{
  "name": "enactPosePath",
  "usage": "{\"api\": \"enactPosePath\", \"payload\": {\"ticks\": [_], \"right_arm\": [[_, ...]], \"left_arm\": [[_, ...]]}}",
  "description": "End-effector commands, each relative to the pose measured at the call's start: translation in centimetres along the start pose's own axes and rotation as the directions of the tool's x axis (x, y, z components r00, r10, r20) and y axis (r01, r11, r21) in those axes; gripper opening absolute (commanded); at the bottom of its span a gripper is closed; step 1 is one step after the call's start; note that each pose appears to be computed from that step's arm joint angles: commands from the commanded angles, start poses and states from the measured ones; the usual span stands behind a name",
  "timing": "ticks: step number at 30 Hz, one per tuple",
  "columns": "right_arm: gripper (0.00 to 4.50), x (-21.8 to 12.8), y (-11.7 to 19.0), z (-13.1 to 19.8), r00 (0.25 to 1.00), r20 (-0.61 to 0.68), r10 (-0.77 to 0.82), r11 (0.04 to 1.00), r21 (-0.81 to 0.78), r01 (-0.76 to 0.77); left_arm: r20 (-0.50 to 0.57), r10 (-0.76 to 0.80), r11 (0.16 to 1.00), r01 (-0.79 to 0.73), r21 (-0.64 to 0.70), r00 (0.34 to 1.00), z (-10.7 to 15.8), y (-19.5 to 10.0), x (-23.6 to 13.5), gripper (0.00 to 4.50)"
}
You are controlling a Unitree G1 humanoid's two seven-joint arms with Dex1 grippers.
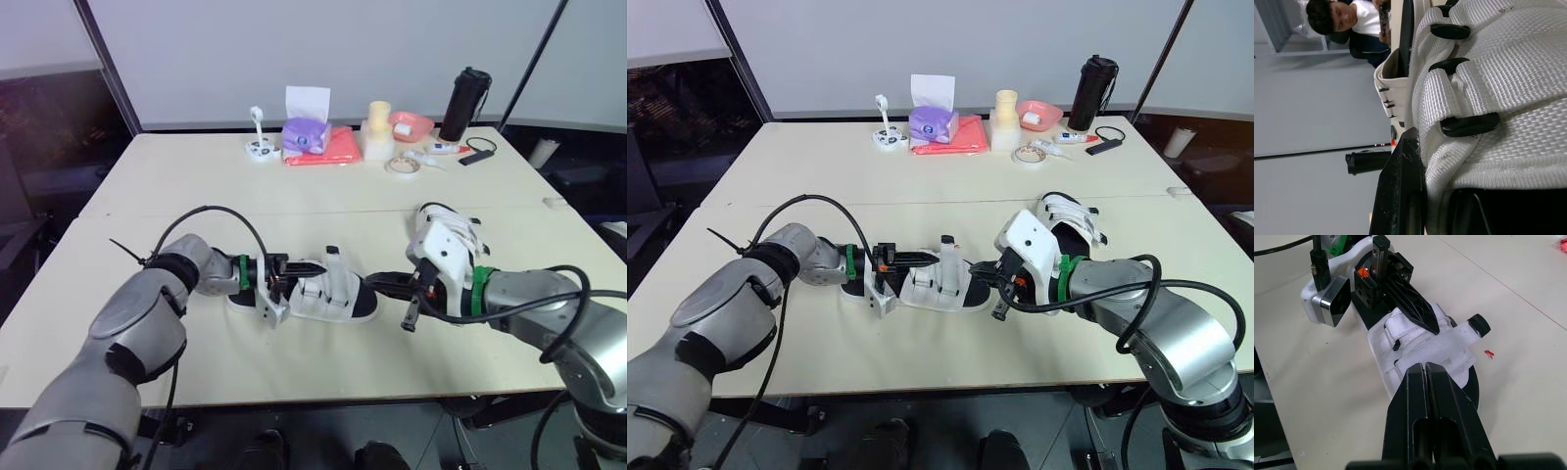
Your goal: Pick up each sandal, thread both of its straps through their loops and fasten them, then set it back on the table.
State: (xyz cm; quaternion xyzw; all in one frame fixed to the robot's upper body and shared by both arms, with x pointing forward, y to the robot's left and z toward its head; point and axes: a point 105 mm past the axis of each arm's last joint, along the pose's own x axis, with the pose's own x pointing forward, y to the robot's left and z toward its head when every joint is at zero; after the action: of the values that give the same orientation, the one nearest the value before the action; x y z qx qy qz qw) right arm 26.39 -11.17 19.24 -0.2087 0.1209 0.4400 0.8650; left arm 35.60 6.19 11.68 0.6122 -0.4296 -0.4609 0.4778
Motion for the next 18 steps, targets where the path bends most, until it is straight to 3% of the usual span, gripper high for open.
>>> {"api": "enactPosePath", "payload": {"ticks": [1, 7, 10, 13, 18], "right_arm": [[0.00, -0.1, 0.1, 0.4, 1.000, 0.017, -0.008, 1.000, -0.028, 0.008], [0.00, 0.2, 0.1, 0.3, 1.000, 0.019, -0.010, 1.000, -0.027, 0.010], [0.00, 0.4, 0.2, 0.3, 1.000, 0.020, -0.006, 1.000, -0.031, 0.006], [0.00, 0.6, 0.1, 0.2, 1.000, 0.020, -0.006, 1.000, -0.030, 0.006], [0.00, 0.8, 0.1, 0.3, 1.000, 0.022, -0.006, 0.999, -0.034, 0.007]], "left_arm": [[-0.173, 0.045, 0.992, -0.064, -0.107, 0.984, -1.7, -0.2, -0.2, 0.02], [-0.543, 0.075, 0.909, -0.281, -0.307, 0.836, -7.0, 1.1, -0.5, 0.02], [-0.621, 0.063, 0.838, -0.379, -0.392, 0.781, -8.3, 1.6, -0.2, 0.02], [-0.716, 0.015, 0.714, -0.509, -0.481, 0.698, -9.8, 1.6, 0.5, 0.02], [-0.783, -0.041, 0.529, -0.651, -0.544, 0.621, -10.5, 1.9, 2.2, 0.02]]}}
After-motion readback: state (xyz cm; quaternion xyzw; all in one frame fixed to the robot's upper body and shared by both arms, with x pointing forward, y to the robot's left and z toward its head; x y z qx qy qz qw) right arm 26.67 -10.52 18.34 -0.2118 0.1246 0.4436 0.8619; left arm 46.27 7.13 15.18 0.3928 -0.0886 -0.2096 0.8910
